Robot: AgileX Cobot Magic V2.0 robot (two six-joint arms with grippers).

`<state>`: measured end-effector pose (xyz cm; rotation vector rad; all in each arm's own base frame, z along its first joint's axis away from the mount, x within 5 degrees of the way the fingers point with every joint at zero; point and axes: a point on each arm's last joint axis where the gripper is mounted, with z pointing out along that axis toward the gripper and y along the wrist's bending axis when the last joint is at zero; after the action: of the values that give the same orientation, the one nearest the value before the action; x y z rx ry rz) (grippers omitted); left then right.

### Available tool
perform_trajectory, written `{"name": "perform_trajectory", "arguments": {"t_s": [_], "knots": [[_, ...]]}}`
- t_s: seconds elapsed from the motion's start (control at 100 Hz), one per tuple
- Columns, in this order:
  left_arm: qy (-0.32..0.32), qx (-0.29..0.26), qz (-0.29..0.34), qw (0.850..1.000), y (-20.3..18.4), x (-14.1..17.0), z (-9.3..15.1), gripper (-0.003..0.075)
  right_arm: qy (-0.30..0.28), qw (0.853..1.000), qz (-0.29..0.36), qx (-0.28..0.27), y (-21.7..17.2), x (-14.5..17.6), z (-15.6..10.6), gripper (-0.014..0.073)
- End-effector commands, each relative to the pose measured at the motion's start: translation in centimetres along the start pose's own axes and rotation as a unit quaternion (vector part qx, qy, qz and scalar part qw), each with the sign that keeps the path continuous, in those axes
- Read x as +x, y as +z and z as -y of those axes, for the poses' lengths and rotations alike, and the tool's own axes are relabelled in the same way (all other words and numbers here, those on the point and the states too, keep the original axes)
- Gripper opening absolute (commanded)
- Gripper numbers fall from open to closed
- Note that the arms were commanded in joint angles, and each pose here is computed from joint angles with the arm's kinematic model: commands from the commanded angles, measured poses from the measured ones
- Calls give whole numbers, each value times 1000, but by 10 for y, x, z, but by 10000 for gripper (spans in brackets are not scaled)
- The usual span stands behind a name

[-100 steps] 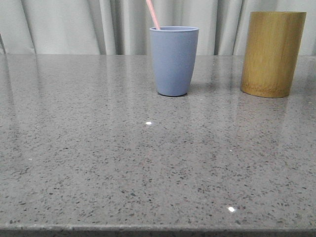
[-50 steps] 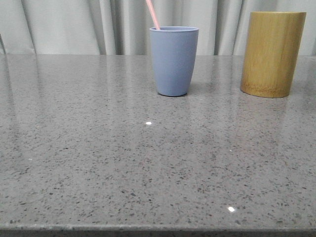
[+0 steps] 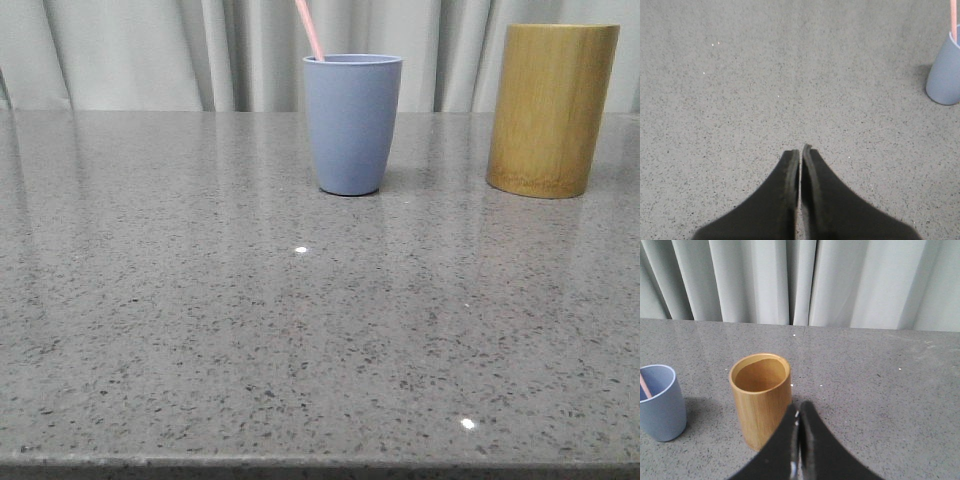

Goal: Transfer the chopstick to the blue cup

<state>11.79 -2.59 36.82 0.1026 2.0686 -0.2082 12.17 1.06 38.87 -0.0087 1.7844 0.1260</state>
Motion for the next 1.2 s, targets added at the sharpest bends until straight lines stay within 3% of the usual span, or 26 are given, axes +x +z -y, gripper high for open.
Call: {"name": "perform_trajectory", "arguments": {"t_s": [0.0, 0.23, 1.19], "knots": [[-3, 5, 71, 997, -12, -8, 0, -19, -7, 998, 55, 2, -14, -7, 0, -62], [1, 3, 87, 996, -21, 4, -2, -19, -7, 998, 61, 2, -27, 9, 1, -62], [1, 3, 86, 996, -20, 7, -2, -19, -7, 998, 66, 1, -29, 9, 1, -62]]}}
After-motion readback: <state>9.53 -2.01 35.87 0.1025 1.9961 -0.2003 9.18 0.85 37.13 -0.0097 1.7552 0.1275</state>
